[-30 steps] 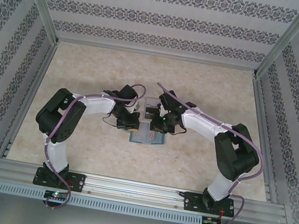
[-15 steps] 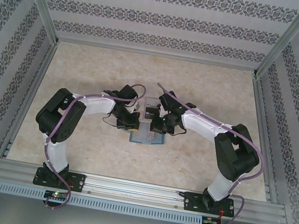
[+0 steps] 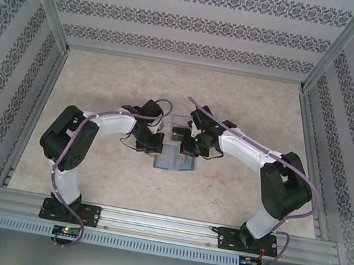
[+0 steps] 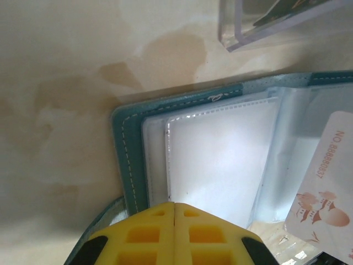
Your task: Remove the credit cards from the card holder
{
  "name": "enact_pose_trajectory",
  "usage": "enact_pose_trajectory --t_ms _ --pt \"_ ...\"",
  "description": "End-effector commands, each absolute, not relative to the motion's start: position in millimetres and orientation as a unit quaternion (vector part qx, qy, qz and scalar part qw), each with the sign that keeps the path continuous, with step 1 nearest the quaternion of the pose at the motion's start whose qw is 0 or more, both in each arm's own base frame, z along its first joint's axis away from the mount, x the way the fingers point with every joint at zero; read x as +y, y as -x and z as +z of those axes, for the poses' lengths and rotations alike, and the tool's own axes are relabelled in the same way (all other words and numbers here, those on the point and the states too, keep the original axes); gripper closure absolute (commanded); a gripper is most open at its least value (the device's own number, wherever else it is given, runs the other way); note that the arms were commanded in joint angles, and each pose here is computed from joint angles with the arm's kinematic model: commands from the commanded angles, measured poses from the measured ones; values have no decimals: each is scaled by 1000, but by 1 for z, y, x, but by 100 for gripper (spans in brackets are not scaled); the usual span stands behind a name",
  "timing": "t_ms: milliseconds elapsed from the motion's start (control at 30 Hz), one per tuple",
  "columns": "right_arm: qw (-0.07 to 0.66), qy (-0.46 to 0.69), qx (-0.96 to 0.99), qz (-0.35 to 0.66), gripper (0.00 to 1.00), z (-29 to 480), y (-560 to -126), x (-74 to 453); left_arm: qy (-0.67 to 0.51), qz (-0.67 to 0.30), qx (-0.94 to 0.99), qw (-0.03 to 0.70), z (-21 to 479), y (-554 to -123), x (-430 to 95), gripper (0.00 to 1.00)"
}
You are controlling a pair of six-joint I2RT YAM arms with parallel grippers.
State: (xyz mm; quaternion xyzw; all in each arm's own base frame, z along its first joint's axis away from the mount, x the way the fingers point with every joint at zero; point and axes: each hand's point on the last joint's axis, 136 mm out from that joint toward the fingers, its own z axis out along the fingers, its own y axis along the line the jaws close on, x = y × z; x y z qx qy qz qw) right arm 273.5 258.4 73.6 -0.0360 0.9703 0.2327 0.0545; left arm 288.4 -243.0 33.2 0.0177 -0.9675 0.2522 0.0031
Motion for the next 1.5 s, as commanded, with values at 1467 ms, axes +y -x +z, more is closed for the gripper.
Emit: enact_pose_trajectory --t_ms 1467 --pt "101 645 754 70 100 134 -360 232 -53 249 -960 -117 67 -286 -199 94"
